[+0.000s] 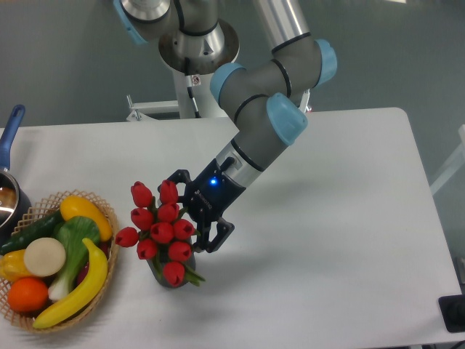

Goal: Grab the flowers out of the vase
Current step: 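Lower the open gripper around the tulip stems above the black vase, then close the gripper on the tulip stems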

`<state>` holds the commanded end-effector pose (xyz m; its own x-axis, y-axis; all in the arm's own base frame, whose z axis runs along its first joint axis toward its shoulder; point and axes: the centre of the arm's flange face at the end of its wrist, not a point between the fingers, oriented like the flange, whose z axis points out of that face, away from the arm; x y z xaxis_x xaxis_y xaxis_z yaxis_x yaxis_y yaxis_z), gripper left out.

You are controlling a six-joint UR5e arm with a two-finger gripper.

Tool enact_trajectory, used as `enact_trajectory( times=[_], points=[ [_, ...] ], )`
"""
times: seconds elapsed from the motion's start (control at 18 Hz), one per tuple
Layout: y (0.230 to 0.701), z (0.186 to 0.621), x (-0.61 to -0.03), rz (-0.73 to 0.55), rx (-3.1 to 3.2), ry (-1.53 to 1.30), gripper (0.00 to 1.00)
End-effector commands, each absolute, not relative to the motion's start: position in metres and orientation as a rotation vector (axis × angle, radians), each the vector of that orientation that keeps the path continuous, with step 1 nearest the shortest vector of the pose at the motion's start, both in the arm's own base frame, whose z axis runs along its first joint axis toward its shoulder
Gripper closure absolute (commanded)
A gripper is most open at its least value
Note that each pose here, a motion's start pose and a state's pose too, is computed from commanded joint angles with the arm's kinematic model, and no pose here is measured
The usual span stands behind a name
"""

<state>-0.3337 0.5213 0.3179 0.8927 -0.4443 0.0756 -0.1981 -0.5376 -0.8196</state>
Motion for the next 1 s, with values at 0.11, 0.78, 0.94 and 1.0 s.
enact_trajectory(
  times=[0.11, 0.78, 0.94, 1.0],
  points=[
    [0.52, 0.3132, -0.332, -0.347, -2.148, 0.461, 0.0],
    [0.5285, 0.3121, -0.3266, -0.347, -2.119, 0.488, 0.01],
    [0.5278, 0.3114, -0.3243, -0.349, -2.119, 0.489, 0.19],
    [0.5276, 0.3107, -0.324, -0.351, -2.12, 0.488, 0.24]
  ],
)
